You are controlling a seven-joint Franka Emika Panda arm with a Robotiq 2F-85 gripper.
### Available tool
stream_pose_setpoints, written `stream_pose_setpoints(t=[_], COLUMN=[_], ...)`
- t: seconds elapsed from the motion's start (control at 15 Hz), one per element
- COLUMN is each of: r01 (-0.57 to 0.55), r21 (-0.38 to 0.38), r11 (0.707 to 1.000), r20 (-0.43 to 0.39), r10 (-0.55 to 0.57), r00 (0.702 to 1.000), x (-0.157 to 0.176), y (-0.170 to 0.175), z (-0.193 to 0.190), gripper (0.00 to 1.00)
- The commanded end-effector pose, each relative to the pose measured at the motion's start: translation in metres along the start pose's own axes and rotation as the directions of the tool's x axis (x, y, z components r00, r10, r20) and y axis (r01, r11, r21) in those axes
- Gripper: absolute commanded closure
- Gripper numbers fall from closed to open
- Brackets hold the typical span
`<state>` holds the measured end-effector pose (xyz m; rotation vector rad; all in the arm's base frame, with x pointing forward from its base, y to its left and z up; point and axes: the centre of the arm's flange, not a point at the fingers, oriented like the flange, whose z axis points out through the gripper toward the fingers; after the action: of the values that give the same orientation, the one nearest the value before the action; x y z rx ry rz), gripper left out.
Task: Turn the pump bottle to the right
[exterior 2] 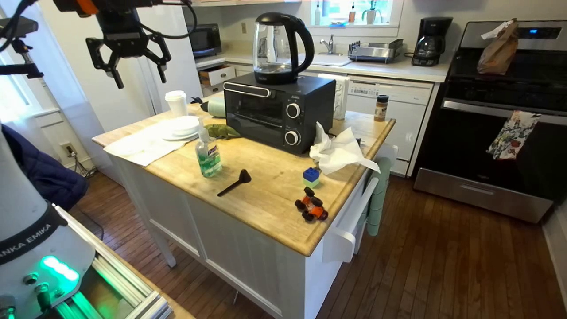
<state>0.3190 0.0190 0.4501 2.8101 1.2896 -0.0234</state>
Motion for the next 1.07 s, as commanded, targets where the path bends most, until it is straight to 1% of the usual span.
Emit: stream_pose_setpoints(t=[0.0,0.2,0.47,0.53,0.6,0.93,1.0], r01=[0.185,0.331,0.447,0.459,0.414,0.418,0.439], r21=[-0.028,-0.047,-0.066,-0.065,-0.05,-0.051,-0.042], r11=[0.982,0.943,0.892,0.886,0.909,0.907,0.898], r20=[-0.055,-0.078,-0.084,-0.082,-0.081,-0.078,-0.066], r10=[-0.187,-0.333,-0.451,-0.463,-0.417,-0.421,-0.441], r00=[0.981,0.94,0.888,0.882,0.905,0.904,0.895], x=[-0.015,-0.017,-0.018,-0.017,-0.009,-0.009,-0.012], y=[0.002,0.008,0.015,0.016,0.018,0.018,0.024], z=[0.021,0.033,0.036,0.036,0.021,0.021,0.03], gripper=[0.0,0.0,0.0,0.0,0.0,0.0,0.0])
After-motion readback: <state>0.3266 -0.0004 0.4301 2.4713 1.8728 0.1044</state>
